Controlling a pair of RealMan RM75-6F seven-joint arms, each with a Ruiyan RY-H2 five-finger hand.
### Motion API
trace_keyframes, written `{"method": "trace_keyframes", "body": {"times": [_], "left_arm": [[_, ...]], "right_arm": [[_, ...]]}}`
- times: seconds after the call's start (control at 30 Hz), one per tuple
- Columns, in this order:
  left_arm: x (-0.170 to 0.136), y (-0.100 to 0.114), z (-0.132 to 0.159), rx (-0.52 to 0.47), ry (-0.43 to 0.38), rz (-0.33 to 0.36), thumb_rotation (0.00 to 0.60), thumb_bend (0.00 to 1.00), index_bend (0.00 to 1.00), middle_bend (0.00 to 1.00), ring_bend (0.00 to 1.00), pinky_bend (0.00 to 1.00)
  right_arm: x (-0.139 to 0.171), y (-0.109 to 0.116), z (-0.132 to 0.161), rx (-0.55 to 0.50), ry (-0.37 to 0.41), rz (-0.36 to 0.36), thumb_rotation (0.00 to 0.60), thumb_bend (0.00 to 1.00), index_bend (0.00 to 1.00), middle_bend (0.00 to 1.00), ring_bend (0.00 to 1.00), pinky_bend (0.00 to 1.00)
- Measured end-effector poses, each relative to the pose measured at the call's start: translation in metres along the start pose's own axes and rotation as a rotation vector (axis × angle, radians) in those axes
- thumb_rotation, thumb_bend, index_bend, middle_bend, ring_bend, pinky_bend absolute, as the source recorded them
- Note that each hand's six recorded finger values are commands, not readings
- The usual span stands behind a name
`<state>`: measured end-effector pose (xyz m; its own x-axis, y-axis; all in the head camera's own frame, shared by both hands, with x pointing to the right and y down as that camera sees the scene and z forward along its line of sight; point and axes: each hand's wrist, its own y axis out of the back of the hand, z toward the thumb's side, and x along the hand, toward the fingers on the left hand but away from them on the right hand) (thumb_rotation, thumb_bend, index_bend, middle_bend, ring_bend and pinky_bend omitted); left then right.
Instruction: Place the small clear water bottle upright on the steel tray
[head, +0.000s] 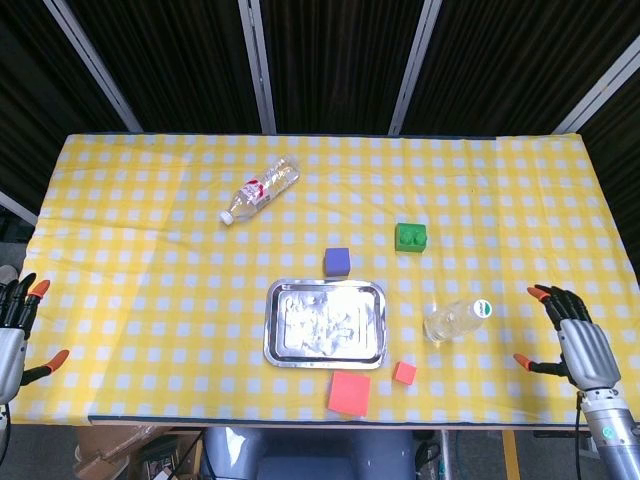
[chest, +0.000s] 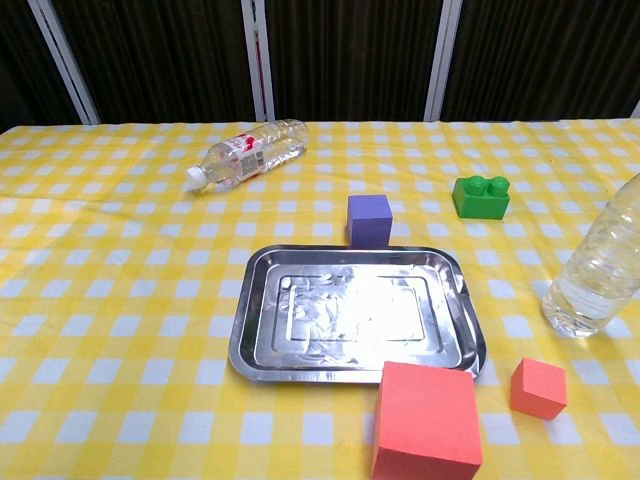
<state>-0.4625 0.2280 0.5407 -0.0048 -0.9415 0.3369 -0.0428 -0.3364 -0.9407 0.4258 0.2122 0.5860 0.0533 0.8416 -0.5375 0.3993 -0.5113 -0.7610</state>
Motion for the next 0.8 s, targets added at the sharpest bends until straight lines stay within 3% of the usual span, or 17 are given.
{"method": "trace_keyframes", "body": {"times": [0.17, 0.27, 0.8], "left_arm": [[0.0, 0.001, -0.001, 0.001, 0.005, 0.006, 0.6, 0.13, 0.0, 0.0, 0.0, 0.0], [0.0, 0.002, -0.002, 0.005, 0.007, 0.007, 0.6, 0.13, 0.0, 0.0, 0.0, 0.0], [0.0, -0.001, 0.0, 0.014, 0.005, 0.001, 0.6, 0.13, 0.0, 0.0, 0.0, 0.0]], "right_arm": [[-0.022, -0.019, 0.014, -0.152, 0.021, 0.141, 0.6, 0.1, 0.14, 0.13, 0.05, 0.0], [-0.035, -0.029, 0.023, -0.183, 0.029, 0.202, 0.6, 0.1, 0.14, 0.13, 0.05, 0.0], [-0.052, -0.059, 0.048, -0.264, 0.029, 0.276, 0.6, 0.1, 0.16, 0.13, 0.05, 0.0]]}}
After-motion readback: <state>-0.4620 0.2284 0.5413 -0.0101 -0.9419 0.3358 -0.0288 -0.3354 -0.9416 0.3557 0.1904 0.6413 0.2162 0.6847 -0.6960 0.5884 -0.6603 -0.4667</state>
